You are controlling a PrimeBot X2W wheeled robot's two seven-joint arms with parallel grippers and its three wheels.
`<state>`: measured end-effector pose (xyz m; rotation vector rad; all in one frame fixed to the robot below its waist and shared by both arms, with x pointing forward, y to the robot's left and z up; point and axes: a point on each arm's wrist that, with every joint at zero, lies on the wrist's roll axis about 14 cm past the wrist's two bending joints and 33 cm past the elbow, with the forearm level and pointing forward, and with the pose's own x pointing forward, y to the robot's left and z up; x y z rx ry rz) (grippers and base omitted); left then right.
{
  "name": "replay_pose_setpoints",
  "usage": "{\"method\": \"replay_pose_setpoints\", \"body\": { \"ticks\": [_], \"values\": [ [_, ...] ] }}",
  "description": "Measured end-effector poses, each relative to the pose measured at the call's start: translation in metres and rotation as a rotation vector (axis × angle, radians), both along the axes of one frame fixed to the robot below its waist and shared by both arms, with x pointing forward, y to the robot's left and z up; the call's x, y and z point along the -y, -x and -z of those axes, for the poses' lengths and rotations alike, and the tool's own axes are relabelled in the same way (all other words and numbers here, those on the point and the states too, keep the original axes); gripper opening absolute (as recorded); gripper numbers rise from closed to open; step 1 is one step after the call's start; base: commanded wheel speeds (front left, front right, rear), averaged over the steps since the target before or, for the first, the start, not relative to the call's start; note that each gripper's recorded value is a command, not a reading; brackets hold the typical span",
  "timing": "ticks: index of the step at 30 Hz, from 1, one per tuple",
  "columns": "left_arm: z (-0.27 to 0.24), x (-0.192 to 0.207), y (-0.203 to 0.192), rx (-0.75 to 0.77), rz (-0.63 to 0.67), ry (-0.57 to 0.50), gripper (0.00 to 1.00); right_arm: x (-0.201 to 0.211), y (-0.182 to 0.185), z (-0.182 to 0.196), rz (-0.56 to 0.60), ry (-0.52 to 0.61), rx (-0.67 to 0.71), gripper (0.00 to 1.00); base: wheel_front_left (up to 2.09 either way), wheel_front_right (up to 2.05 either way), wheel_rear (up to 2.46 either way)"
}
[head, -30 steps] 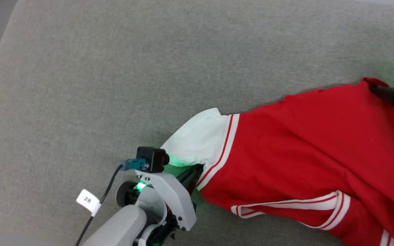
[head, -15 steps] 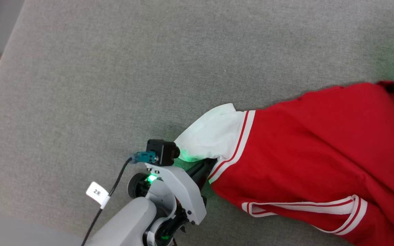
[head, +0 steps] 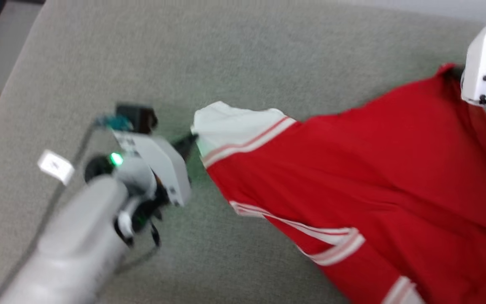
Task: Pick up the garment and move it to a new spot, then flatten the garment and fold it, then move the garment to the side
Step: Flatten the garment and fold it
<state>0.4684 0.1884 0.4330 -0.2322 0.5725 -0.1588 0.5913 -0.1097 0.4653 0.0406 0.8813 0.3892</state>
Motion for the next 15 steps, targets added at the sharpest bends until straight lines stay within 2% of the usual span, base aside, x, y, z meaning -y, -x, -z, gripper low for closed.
{"method": "replay_pose_setpoints", "body": {
  "ticks": [8, 15],
  "values": [
    [-0.108, -0.023, -0.057, 0.164, 0.046, -0.131, 0.0, 0.016, -0.015, -0.105, 0.076, -0.062, 0.387, 0.0, 0.0, 0.0, 0.0],
    [-0.214, -0.007, -0.098, 0.34, 0.081, -0.221, 0.0, 0.04, -0.014, -0.199, 0.157, -0.074, 0.725, 0.0, 0.0, 0.0, 0.0]
  ]
}}
